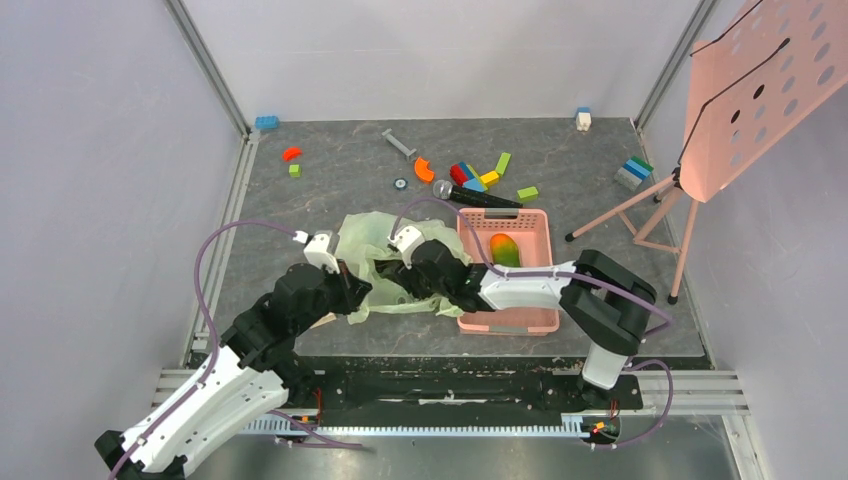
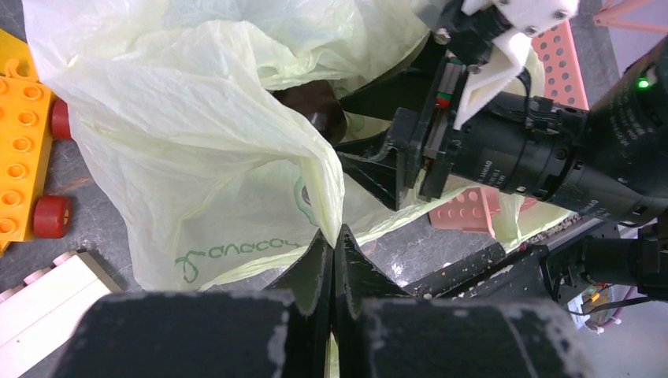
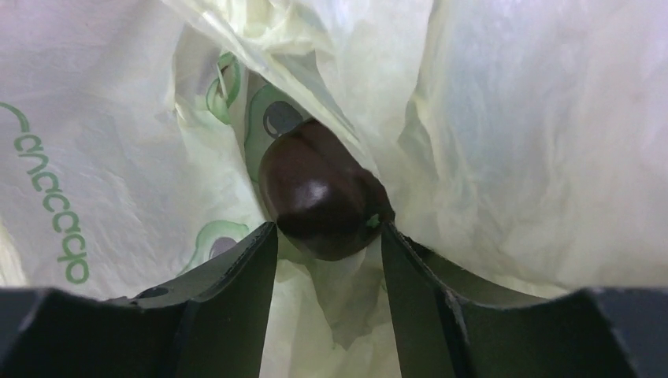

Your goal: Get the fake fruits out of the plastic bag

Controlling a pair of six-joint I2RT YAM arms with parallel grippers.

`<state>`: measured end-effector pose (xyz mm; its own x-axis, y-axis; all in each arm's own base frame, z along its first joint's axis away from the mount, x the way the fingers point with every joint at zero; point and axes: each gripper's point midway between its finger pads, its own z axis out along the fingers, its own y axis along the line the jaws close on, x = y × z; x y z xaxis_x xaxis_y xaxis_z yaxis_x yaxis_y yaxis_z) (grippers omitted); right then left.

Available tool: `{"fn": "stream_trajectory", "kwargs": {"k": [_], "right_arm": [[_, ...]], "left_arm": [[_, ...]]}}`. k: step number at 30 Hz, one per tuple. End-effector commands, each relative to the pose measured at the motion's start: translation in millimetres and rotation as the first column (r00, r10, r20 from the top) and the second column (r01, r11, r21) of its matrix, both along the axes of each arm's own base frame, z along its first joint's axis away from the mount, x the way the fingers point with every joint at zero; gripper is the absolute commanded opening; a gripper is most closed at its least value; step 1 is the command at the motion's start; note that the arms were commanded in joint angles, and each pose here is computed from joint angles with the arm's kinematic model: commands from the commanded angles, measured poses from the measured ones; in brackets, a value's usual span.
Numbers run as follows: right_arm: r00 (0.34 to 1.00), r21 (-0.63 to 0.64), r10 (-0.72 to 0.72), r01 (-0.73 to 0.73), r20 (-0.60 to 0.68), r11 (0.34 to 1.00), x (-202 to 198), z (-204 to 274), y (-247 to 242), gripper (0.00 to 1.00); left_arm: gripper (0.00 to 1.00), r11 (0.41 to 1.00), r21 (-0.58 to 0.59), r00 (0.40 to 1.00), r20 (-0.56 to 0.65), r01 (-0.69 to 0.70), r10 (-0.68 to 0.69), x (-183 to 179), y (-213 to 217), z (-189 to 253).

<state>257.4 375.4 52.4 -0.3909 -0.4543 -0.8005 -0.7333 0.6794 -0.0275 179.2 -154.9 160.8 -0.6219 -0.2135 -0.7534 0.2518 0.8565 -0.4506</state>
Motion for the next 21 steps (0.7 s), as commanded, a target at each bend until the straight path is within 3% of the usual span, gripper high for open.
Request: {"fn": "stream_trajectory", "kwargs": {"k": [1,12,17,21], "right_arm": [[0.995,0.104,0.008,-0.017,0.095,0.994,5.6,48.5,2.9,0.54],[0.989,0.187,0.037,-0.063,0.143,0.98,-4.5,95.3,-2.1,0.53],[0.994,0.164,-0.021,0.003,0.11,0.987,5.4,83.1,-1.0,0.74],[0.998,0.165,-0.045,0.038,0.038,0.986,11.2,63.5,10.4,0.79]], "left_arm": [[0.02,0.999,-0.051,1.0,0.016,-0.017,0.018,3.6,-3.7,8.4],[0.02,0.999,-0.042,1.0,0.017,-0.023,0.023,5.4,-3.1,7.2],[0.02,0.999,-0.043,1.0,0.015,-0.022,0.023,5.1,-3.3,5.9],[0.02,0.999,-0.044,1.0,0.014,-0.023,0.024,5.3,-3.5,5.6]]}}
